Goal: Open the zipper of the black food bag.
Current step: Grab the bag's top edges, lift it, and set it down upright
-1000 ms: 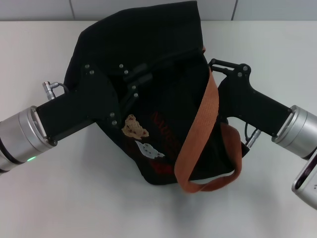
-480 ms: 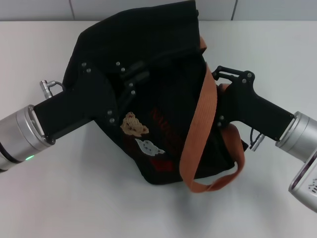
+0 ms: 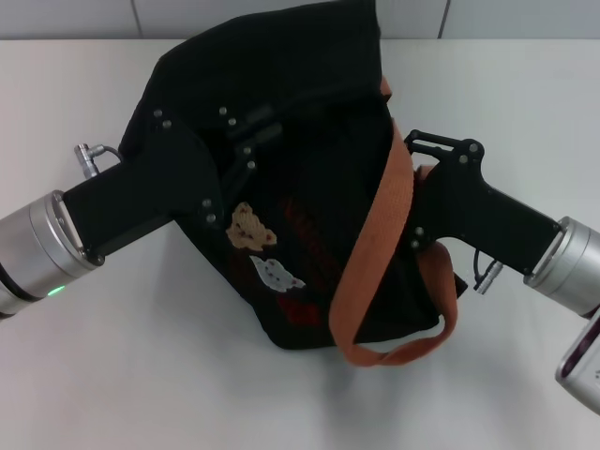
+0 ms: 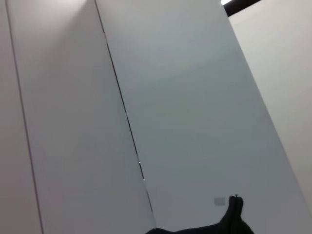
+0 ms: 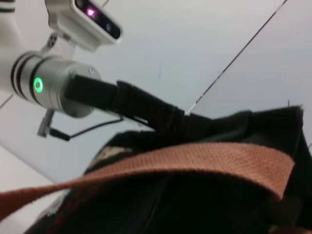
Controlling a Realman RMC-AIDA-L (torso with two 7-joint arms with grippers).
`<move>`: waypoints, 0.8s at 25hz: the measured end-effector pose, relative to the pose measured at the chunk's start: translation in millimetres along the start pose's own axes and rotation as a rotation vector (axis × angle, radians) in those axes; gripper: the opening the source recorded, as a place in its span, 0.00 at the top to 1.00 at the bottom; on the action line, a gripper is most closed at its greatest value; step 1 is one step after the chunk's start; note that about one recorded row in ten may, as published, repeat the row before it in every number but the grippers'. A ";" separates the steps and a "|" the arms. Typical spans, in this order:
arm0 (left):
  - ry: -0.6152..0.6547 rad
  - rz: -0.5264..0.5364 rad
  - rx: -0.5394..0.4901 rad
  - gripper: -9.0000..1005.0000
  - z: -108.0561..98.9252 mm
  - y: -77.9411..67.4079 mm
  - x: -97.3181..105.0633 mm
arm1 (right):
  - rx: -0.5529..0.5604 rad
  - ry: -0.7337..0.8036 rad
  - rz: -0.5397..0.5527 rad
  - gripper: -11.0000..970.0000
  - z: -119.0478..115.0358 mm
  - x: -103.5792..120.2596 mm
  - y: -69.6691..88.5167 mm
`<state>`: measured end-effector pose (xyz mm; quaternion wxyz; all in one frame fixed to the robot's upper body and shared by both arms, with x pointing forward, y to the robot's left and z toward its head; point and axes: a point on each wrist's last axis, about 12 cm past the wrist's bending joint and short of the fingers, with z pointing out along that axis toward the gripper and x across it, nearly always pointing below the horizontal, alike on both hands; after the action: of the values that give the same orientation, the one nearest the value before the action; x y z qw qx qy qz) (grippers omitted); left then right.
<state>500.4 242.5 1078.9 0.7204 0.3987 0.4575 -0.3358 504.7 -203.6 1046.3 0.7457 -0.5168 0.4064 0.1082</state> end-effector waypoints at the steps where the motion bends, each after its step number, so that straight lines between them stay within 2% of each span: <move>1: -0.002 -0.003 -0.006 0.90 -0.3 1.0 -0.4 | 0.001 -0.007 0.000 0.63 -0.2 -0.9 0.0; 20: -0.012 -0.019 -0.012 0.90 -0.8 -0.2 -1.0 | 0.003 -0.042 0.049 0.62 7.1 -5.0 -0.4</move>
<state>499.6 243.2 1079.6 0.7222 0.3882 0.4589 -0.3422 505.2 -196.4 1051.1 0.7520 -0.5033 0.4032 0.1365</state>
